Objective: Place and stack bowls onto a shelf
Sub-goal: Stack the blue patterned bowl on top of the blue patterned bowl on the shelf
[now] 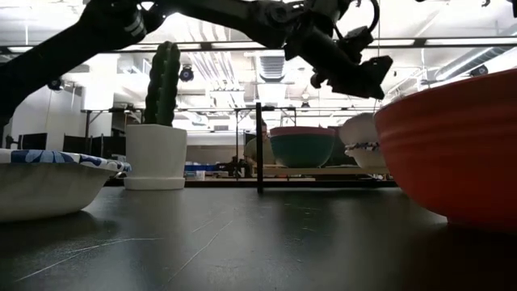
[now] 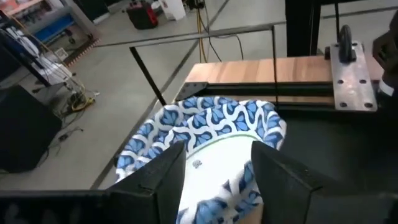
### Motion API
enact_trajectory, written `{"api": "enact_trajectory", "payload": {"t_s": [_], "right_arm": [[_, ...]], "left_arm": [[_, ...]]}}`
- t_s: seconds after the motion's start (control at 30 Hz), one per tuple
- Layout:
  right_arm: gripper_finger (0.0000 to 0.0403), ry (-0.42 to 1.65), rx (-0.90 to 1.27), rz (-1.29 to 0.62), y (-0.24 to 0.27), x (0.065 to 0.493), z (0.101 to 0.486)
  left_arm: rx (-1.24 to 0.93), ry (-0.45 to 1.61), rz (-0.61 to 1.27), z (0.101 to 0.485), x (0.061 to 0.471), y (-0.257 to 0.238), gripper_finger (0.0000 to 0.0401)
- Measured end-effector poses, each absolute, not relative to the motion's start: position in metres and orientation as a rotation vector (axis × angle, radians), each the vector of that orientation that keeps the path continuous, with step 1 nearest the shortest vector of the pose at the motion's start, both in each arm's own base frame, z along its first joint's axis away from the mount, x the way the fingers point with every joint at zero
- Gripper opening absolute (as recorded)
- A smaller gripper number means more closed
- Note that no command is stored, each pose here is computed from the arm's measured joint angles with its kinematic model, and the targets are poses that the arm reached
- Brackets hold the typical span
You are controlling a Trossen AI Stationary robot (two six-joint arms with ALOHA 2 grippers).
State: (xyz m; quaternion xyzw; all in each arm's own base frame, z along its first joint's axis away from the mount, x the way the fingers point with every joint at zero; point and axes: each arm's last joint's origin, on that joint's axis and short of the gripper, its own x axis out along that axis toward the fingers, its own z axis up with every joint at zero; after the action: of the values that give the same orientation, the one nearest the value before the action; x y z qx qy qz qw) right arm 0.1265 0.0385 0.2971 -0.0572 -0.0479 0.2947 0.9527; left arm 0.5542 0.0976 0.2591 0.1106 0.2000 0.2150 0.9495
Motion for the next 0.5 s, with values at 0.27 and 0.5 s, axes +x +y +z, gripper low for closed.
{"api": "enact_trajectory", "payload": {"t_s": [0.27, 0.5], "right_arm": [[0.0009, -0.077, -0.035, 0.511, 0.036, 0.128, 0.298], [0.0009, 0.100, 0.100, 0.089, 0.026, 0.139, 0.283]], "left_arm": [[0.240, 0.504, 0.408, 0.279, 0.539, 0.086, 0.0168], [0.296, 0.660, 0.328, 0.354, 0.480, 0.046, 0.0163]]}}
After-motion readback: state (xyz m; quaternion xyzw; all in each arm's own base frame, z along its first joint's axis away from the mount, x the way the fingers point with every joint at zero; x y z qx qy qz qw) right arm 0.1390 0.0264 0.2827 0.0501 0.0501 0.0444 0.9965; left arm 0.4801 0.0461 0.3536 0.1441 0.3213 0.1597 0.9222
